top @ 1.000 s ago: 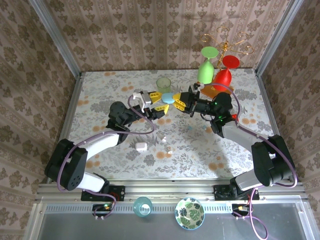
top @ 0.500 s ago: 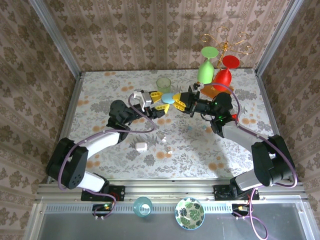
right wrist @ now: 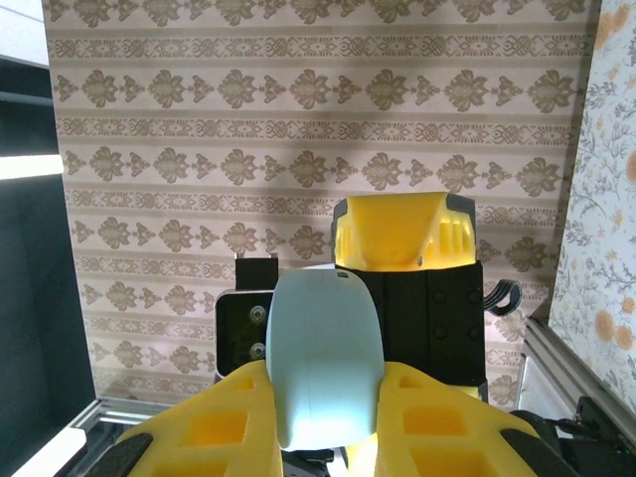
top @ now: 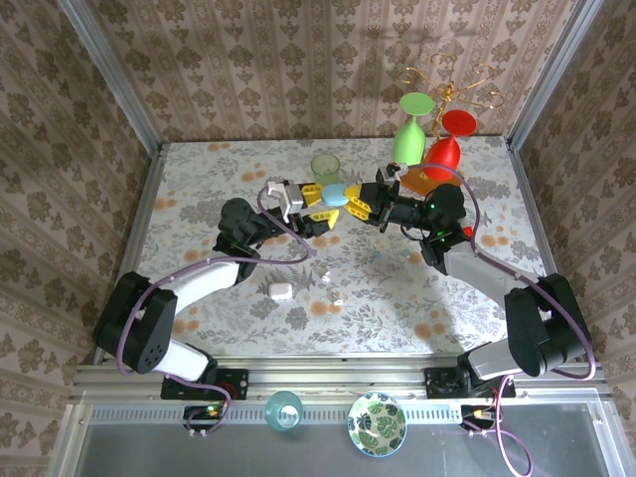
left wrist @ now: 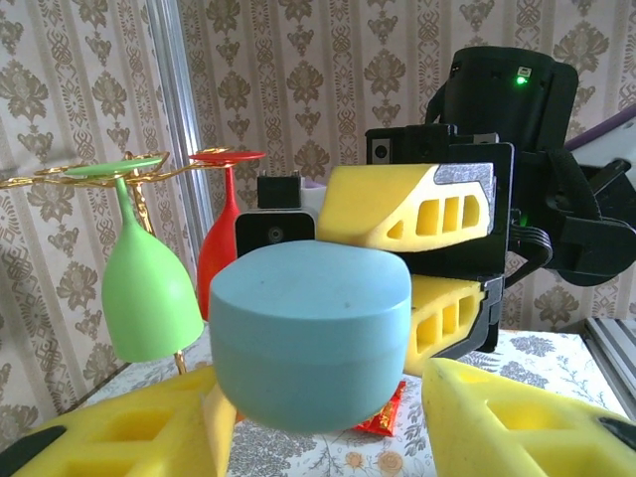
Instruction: Insert wireless bluetooth earbuds into charging case
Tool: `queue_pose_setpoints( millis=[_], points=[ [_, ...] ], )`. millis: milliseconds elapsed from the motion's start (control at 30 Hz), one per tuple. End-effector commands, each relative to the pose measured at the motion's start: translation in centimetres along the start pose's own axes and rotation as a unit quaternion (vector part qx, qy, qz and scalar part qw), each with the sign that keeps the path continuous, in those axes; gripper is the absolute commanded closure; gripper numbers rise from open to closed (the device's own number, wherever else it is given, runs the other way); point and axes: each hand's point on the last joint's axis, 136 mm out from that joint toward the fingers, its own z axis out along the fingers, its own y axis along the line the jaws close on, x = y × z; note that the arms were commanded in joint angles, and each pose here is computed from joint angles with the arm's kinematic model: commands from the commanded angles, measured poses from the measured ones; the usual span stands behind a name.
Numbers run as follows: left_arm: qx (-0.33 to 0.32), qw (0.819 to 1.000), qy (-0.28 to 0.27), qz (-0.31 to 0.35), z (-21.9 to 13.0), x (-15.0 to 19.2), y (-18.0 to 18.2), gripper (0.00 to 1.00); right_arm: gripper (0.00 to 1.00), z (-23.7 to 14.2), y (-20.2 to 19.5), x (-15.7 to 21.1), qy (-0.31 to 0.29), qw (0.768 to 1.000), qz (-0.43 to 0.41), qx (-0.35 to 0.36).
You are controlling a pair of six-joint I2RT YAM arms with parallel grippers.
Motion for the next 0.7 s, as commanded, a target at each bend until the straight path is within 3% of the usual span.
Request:
queue_pose_setpoints(
  millis=[0, 400, 667],
  points=[
    [0.019, 1.0, -0.017, 0.008, 0.59, -1.58, -0.36, 0.47, 1.0, 0.26, 2.21, 0.83, 0.016, 0.999, -0.034, -0.017],
    [0.025, 1.0, -0.015, 0.006, 0.8, -1.62, -0.55, 0.49, 1.0, 0.42, 1.54, 0.88, 0.017, 0.999, -0.027, -0.009],
    [0.031, 0.999, -0.01, 0.004, 0.94, -1.39, -0.73, 0.6, 1.0, 0.42, 1.63, 0.92, 0.017, 0.999, -0.027, -0.008]
  ],
)
